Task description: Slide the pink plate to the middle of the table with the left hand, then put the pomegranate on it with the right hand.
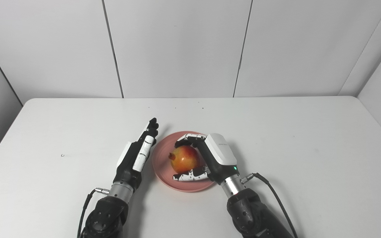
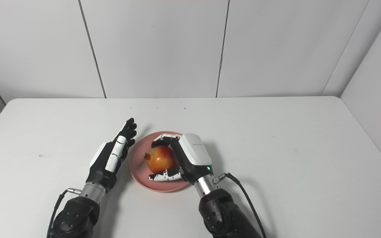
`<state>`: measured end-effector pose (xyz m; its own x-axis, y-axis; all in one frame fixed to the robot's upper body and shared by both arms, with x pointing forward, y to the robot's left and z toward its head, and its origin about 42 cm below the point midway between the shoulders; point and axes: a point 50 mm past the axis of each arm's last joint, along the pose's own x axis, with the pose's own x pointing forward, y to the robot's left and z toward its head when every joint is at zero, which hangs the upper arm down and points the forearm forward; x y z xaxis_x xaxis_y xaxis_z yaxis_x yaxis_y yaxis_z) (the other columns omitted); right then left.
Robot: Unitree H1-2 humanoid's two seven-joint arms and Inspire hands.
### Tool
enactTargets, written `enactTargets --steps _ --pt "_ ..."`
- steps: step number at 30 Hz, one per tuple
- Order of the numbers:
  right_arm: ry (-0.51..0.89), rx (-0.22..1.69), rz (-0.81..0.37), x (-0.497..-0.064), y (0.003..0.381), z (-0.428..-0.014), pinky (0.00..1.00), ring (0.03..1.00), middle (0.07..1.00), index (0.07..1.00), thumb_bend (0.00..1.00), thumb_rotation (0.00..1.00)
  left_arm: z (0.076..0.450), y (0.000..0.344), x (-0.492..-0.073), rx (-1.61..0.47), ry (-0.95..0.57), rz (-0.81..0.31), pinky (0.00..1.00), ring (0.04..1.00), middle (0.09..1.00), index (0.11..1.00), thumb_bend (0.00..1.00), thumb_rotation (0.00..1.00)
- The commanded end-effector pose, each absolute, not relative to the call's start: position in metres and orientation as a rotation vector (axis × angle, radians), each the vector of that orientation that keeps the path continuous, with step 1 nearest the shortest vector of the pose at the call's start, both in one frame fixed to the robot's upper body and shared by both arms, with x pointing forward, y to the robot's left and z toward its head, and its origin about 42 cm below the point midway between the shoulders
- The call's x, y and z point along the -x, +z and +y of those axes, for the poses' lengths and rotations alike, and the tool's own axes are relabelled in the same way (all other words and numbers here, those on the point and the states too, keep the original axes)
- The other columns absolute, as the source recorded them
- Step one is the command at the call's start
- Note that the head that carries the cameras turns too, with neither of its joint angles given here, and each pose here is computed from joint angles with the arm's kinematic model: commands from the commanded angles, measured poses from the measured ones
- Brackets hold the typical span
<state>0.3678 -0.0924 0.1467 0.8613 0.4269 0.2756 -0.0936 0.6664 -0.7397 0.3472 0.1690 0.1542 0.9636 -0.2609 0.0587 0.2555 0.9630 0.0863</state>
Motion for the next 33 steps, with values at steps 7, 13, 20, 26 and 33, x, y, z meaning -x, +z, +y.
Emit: enactTargets --steps 7,13,20,26,33 --pt "0.310 0.800 -0.458 -0.371 0.150 -0.091 0.58 0.615 0.516 0.477 0.52 0.00 0.164 0.175 -0.355 -0.077 -0.266 -0.138 1.00 1.000 1.000 1.000 0.59 1.00" --pt "0.277 0.750 -0.492 -0.367 0.154 -0.091 0.60 0.655 0.639 0.496 0.51 0.12 0.164 0.174 -0.355 -0.077 -0.266 -0.141 1.00 1.000 1.000 1.000 0.60 1.00" --pt "0.264 0.690 -0.511 -0.364 0.155 -0.092 0.70 0.755 0.763 0.755 0.56 0.40 0.164 0.175 -0.355 -0.076 -0.268 -0.142 1.00 1.000 1.000 1.000 0.59 1.00" --pt "0.262 0.673 -0.530 -0.362 0.158 -0.093 0.69 0.760 0.788 0.802 0.57 0.52 0.164 0.175 -0.356 -0.061 -0.273 -0.145 1.00 1.000 1.000 1.000 0.58 1.00" --pt "0.261 0.648 -0.570 -0.360 0.159 -0.093 0.68 0.752 0.803 0.835 0.58 0.53 0.163 0.176 -0.356 -0.054 -0.275 -0.141 1.00 1.000 1.000 1.000 0.57 1.00"
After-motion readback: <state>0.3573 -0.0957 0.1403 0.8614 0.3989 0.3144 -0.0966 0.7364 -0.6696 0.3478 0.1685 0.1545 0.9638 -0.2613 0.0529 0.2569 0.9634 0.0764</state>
